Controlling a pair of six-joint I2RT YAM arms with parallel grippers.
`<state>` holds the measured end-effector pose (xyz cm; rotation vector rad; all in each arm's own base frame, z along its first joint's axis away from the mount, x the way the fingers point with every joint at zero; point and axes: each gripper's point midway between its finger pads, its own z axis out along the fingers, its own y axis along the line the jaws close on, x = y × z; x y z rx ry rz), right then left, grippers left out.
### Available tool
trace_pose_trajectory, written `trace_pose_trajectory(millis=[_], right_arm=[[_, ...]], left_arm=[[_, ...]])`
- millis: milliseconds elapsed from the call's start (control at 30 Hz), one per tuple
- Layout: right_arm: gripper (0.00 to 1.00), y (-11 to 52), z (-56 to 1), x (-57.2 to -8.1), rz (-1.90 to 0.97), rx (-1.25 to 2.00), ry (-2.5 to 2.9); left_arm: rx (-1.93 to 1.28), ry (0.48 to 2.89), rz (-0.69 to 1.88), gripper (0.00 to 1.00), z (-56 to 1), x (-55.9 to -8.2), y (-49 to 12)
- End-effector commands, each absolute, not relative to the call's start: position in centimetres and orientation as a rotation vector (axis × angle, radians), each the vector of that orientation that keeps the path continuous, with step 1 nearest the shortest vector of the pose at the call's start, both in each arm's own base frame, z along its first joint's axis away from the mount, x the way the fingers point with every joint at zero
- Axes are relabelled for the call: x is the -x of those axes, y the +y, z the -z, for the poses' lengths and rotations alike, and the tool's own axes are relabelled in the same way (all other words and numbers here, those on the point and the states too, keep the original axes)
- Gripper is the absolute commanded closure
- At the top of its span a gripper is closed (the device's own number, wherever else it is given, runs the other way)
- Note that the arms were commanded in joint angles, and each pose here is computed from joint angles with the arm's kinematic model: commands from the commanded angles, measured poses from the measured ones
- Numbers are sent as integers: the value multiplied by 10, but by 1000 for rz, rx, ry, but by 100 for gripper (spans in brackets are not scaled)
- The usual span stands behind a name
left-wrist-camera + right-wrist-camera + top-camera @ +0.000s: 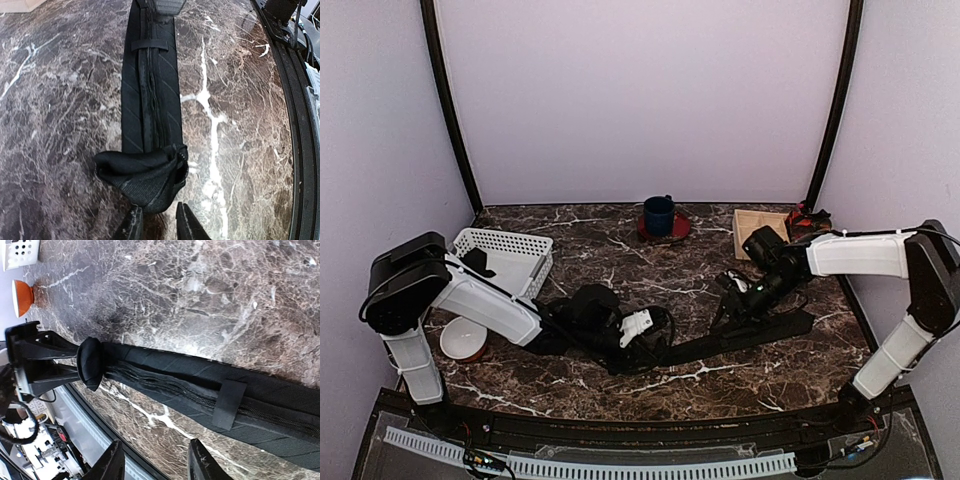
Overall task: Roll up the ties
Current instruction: Roll the tie at the center of the board.
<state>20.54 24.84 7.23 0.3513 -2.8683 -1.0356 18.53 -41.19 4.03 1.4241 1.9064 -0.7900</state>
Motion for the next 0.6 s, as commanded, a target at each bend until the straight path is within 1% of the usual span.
trace_pose_trajectory(millis=[0,100,300,567], right_arm=[[55,256,-84,-214,1097,-321,-2877],[54,266,-92,-225,1153,-321,-2874],[55,286,-82,-234,1219,-298,-2818],[58,318,-84,-229,1312,-308,-2747]], left_arm=[[-1352,1904,817,74,-50,-183,-407],[-1327,1902,816,74,-55,-183,-404],[-1366,1926,796,74,-45,-183,-405],[-1360,1853,816,73,-69,-191,-423]])
